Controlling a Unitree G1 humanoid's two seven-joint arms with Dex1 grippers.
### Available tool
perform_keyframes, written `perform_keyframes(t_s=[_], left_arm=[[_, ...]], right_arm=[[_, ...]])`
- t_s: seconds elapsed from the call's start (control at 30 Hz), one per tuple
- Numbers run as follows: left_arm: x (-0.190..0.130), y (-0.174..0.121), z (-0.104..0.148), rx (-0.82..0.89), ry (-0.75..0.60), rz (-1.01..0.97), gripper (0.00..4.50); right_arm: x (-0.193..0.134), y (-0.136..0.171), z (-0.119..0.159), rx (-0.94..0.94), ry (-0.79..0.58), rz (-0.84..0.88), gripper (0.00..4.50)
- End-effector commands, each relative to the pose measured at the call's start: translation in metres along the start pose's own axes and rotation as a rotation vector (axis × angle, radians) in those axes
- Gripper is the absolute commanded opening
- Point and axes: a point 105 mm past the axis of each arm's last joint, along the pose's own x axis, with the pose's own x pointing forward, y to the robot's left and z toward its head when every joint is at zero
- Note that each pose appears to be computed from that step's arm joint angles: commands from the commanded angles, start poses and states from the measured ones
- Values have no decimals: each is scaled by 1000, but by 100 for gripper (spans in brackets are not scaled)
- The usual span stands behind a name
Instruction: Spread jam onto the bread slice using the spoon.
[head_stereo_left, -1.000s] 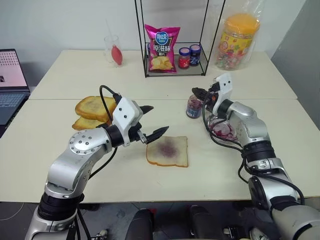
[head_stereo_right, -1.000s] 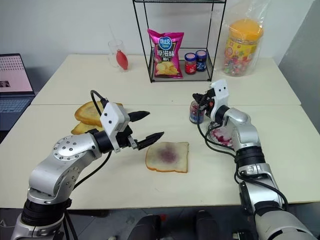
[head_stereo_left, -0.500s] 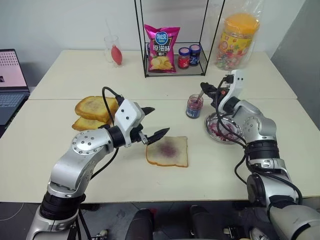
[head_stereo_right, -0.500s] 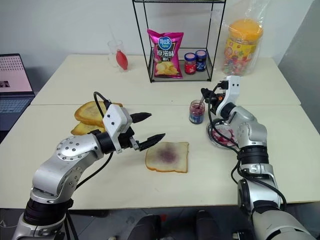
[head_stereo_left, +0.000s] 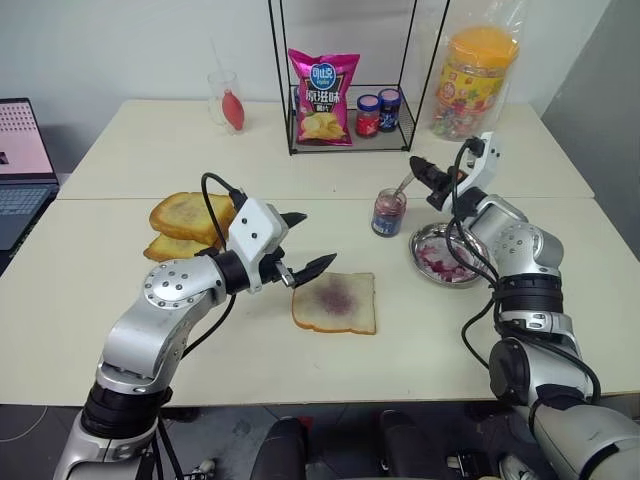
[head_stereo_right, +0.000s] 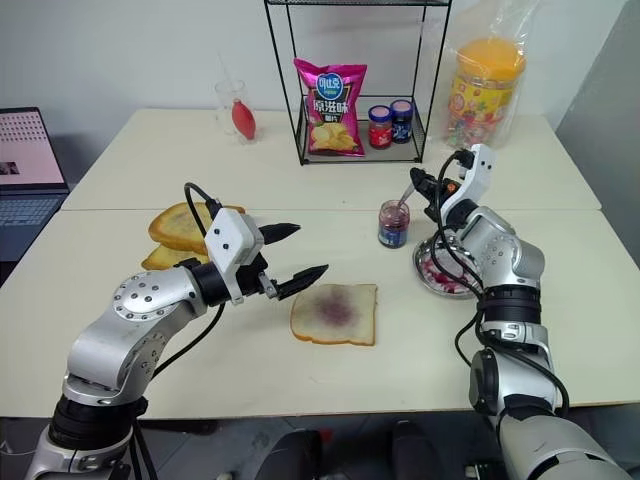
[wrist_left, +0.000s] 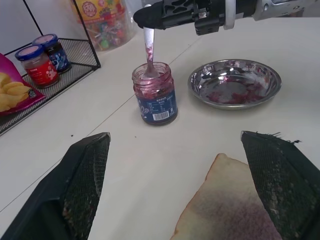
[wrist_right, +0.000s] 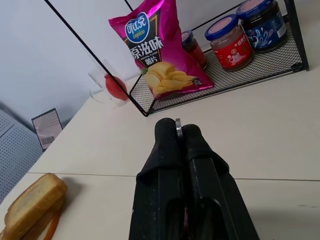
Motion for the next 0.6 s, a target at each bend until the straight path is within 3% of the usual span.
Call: perform_keyframes(t_s=[0.03,0.33,0.6], left_arm=[[1,-2,8,33,-30,-4,437],[2,-2,9,40,-32,-10,437],[3,-2,10,45,-30,-8,437]], right_arm=[[0,16,24,-210,-76,42,1],[3,23,-3,-571,-14,95,1],[6,24,-20,-498,41,111,1]])
